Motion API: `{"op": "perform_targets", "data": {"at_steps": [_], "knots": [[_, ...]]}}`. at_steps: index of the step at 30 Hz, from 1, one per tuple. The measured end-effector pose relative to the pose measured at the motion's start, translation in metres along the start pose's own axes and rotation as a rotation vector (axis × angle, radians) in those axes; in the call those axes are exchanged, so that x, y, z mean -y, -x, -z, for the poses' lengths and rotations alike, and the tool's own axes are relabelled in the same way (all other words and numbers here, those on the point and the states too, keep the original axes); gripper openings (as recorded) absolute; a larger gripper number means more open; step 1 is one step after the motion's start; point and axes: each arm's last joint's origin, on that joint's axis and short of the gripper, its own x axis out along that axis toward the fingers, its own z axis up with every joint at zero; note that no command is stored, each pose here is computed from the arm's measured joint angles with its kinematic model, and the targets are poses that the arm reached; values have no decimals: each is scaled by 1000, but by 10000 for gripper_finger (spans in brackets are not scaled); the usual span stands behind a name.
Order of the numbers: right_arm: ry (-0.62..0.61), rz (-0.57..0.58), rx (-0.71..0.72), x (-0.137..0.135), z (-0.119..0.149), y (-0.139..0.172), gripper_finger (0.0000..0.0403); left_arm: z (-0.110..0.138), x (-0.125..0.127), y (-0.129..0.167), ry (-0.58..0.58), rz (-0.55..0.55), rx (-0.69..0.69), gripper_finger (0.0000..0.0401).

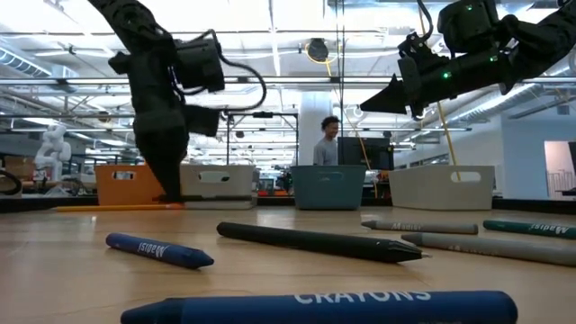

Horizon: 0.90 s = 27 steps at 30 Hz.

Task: Sort crayons/erasers/pens/pencils in bins
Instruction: Put the black pen into the left gray bin

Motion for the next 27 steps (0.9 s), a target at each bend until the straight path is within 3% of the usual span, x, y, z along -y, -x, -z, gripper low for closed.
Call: {"op": "perform_targets", "data": {"at_steps": [7, 12, 19, 27], "knots": [[1, 0, -4, 0, 0, 0, 0, -1, 0, 29, 8, -16, 108, 23], [0, 0, -1, 0, 0, 0, 0, 2, -12, 58, 129, -40, 215, 22], [0, 0, 1, 0, 0, 0, 0, -15, -48, 97, 361, -160, 417, 22], [13, 0, 8, 0, -1, 0, 0, -43, -109, 107, 492, -179, 406, 16]]}}
